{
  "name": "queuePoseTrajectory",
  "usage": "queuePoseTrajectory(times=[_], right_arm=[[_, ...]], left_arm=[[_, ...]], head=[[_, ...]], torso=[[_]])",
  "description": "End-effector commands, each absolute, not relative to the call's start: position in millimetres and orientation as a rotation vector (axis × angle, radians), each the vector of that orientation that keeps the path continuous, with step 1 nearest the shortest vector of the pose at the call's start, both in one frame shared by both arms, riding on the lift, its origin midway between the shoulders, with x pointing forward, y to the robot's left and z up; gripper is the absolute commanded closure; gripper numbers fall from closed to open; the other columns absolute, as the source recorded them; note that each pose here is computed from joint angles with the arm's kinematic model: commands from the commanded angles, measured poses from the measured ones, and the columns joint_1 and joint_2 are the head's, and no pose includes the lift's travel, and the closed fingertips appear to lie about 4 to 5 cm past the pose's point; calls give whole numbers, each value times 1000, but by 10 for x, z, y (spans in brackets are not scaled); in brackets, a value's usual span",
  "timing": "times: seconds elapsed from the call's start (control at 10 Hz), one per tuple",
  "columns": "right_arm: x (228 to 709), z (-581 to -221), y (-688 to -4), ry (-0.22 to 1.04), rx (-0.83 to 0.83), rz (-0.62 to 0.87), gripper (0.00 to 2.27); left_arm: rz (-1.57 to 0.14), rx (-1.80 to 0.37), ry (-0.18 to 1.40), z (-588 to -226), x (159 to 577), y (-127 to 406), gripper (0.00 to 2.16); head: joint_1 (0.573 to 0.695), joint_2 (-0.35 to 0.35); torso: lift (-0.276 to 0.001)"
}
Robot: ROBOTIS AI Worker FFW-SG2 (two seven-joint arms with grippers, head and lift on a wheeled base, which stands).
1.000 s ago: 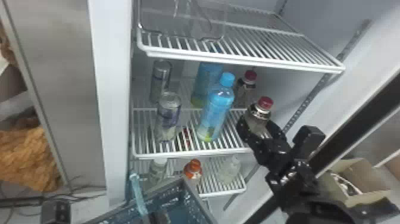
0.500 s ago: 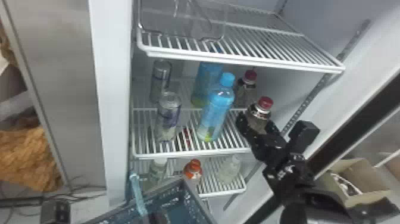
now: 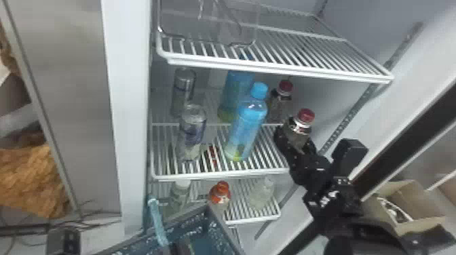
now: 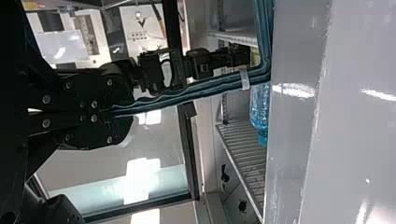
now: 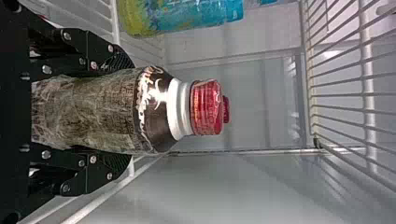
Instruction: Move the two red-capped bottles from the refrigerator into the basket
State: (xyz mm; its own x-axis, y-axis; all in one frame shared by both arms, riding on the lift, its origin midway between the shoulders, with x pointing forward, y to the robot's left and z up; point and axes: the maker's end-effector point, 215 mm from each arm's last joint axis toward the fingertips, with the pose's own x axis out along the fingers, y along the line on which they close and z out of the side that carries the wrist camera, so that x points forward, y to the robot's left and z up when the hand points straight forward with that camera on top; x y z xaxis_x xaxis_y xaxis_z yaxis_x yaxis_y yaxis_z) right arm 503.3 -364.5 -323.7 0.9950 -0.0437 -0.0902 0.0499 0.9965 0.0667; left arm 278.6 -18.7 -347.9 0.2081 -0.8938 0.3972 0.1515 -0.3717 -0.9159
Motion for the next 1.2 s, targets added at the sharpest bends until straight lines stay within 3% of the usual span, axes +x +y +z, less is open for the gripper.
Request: queuePoseTrajectory(times=[0.0, 0.6, 1.1], right_arm=[[4913, -3131, -3648, 74, 59, -48, 1282], [4328, -2824, -3310, 74, 127, 31, 1282], [3782, -2732, -2950, 180, 158, 131, 1282]], left_arm=[[-1352, -1510, 735, -3477, 2789, -188, 1171], [-1350, -1513, 726, -3467, 2808, -185, 1171], [-1343, -1513, 718, -3466, 2828, -160, 1171]], head=[[695, -350], [695, -350], [695, -350]], torso=[[0], [0], [0]])
